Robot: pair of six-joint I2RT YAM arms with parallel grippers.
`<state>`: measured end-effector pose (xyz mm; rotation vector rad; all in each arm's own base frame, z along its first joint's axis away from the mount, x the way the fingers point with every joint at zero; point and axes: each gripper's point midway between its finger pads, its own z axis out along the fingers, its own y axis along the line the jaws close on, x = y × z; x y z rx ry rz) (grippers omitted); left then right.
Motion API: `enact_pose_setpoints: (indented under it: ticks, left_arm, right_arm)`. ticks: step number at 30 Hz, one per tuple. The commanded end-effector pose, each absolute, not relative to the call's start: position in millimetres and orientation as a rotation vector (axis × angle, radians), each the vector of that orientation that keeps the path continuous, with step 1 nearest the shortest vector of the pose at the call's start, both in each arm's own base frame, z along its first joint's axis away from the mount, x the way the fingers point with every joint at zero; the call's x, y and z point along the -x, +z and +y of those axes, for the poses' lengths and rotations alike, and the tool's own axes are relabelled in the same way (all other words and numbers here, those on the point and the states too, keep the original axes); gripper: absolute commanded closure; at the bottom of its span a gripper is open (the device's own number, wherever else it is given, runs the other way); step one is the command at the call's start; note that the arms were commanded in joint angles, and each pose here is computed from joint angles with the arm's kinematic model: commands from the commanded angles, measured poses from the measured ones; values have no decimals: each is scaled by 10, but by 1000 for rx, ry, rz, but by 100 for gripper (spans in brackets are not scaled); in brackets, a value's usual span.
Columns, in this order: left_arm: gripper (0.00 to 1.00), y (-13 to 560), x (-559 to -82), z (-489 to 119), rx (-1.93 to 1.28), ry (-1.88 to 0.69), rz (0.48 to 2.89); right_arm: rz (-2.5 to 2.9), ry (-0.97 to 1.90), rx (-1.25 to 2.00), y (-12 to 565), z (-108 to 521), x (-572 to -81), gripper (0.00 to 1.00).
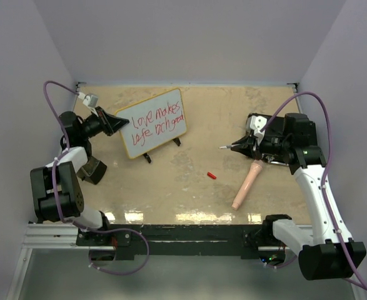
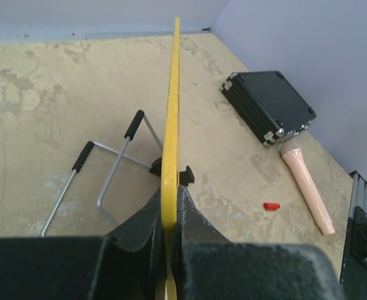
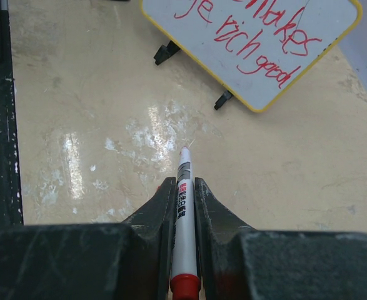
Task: Write a sentence on the whiteboard
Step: Place the whiteboard on the whiteboard stand.
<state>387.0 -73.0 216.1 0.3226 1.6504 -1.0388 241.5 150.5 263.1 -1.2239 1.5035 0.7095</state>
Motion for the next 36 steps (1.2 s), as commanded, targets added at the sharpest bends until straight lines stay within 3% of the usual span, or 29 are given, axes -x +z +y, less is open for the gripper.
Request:
enact_pose_setpoints:
  ticks: [1, 9, 30, 36]
  left_arm:
    - [100, 2149, -3914, -707, -393, -971, 1591]
    - [99, 1761, -3986, -598, -387, -863, 1694]
    - [84, 1448, -4152, -341, -434, -573, 1747]
    - [72, 1330, -4095, -356, -437, -531, 1788]
  right_arm:
    - [1493, 712, 1232, 2624, 1503, -2409, 100]
    - [1495, 732, 1235, 2603, 1518, -2410, 100]
    - [1483, 727, 1250, 2622, 1518, -2373, 100]
    - [1482, 731, 1250, 2623, 1522, -2367, 100]
